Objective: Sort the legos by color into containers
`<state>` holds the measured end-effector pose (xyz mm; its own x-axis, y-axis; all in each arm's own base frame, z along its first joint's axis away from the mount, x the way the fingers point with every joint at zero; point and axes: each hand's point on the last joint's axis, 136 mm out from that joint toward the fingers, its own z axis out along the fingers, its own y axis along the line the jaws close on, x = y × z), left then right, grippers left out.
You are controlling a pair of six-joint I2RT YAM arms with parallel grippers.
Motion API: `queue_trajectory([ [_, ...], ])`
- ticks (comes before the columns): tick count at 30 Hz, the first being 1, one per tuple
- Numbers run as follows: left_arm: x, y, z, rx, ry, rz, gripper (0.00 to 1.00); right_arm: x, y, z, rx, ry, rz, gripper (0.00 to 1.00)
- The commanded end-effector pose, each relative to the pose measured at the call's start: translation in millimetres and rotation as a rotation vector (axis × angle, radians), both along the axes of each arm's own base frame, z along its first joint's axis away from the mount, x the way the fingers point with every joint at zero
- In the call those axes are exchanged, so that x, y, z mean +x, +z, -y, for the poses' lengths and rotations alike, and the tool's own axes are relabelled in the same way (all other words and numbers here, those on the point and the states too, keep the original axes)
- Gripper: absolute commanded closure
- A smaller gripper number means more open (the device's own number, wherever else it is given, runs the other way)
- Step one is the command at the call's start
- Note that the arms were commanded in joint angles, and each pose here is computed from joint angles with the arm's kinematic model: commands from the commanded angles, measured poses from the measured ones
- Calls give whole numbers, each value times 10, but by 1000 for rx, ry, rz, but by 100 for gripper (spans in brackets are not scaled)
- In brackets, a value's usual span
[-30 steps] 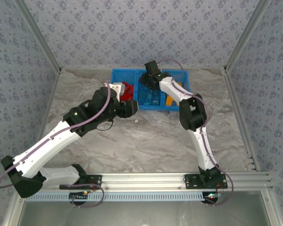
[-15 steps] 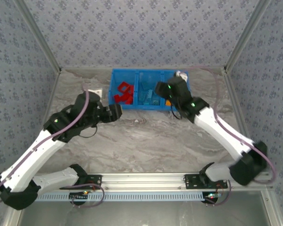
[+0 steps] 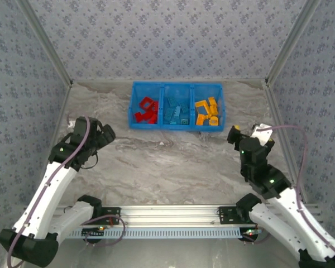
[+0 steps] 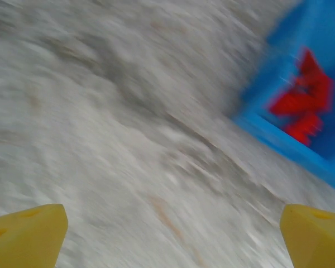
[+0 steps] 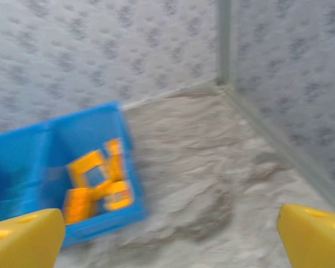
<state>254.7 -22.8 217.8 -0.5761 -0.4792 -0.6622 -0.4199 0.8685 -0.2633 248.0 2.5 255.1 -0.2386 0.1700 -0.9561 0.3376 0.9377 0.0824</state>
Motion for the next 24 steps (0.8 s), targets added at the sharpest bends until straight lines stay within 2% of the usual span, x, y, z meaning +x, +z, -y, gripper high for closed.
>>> queue_trajectory([
  [1,240,95,-499,286,180,189,2,249,-356,55,-187,22,-4,0],
  [3,401,-19,-480,384,121,244,2,394,-609,61,-191,46,-6,0],
  [6,576,-305,-521,509,61,218,2,543,-946,156,-204,41,-93,0],
  [9,762,-661,-532,487,-4,179,2,676,-1187,209,-188,52,-108,0],
  [12,901,-899,-555,536,-35,150,2,799,-1360,270,-172,63,-123,0],
  [15,1065,-1121,-555,544,-76,124,2,906,-1342,302,-154,87,-73,0],
  [16,1150,-1111,-504,544,-115,131,2,936,-1321,321,-139,92,-43,0],
  [20,1356,-1039,-512,538,-131,229,2,1033,-1323,374,-130,123,-6,0],
  [24,1385,-1153,-642,479,-97,287,2,1099,-1471,452,-80,138,8,0],
])
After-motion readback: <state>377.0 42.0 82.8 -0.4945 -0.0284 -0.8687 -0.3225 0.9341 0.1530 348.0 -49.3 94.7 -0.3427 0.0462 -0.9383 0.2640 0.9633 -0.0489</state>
